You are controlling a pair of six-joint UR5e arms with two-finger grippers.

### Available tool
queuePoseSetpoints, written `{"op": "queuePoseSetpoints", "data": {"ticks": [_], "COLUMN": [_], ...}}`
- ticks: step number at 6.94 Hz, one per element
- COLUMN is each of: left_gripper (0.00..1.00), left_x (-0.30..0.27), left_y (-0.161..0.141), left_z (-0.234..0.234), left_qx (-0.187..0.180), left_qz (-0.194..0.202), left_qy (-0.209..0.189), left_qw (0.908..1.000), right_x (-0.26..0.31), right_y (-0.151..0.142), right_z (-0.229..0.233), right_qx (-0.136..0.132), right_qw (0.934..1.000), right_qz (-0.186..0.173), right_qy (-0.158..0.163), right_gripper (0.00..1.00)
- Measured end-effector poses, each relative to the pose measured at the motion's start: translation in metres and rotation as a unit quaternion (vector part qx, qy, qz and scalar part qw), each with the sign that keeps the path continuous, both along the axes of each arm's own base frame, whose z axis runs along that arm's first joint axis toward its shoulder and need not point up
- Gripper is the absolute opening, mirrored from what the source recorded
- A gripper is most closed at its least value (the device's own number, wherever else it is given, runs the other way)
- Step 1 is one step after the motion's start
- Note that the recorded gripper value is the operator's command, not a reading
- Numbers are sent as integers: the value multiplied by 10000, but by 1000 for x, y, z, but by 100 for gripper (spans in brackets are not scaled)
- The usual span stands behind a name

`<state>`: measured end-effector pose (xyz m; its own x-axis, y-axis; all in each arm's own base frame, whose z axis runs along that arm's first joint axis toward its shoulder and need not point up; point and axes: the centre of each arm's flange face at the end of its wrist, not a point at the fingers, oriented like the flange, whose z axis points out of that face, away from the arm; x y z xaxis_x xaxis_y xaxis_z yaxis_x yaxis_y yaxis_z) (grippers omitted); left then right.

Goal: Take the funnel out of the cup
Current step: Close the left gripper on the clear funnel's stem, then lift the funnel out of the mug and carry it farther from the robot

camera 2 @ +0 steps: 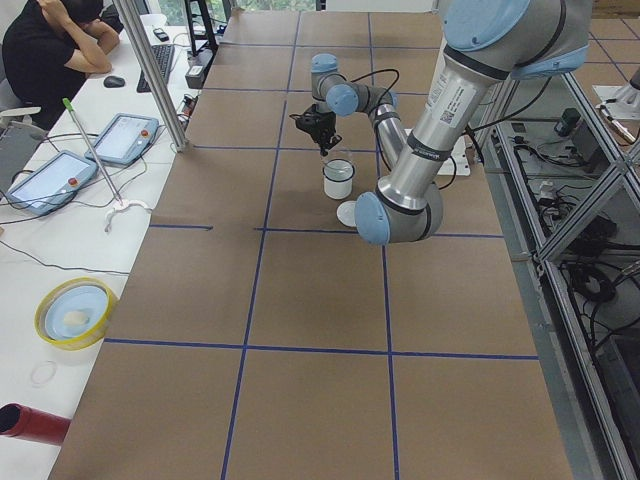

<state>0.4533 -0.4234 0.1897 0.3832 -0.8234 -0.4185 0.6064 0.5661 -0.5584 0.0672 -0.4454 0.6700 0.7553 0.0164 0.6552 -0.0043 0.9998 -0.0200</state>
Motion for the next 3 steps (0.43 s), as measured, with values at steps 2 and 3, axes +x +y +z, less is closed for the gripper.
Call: {"op": "queuePoseSetpoints", "data": {"ticks": [2,3], "left_gripper": [0,0], "left_x": [-60,-94], "left_y": [-31,-54], "left_z": [-39,-51], "left_qx": [170,273], "left_qz": [-491,-792], "left_qy": [241,295], "left_qw": [9984,9960], "right_x": [0,0], "right_y": [0,0], "right_z": [0,0], "right_qx": [0,0], "right_qw": [10000,10000], "right_qz": [0,0], "right_qy": [0,0], "right_gripper": [100,100]}}
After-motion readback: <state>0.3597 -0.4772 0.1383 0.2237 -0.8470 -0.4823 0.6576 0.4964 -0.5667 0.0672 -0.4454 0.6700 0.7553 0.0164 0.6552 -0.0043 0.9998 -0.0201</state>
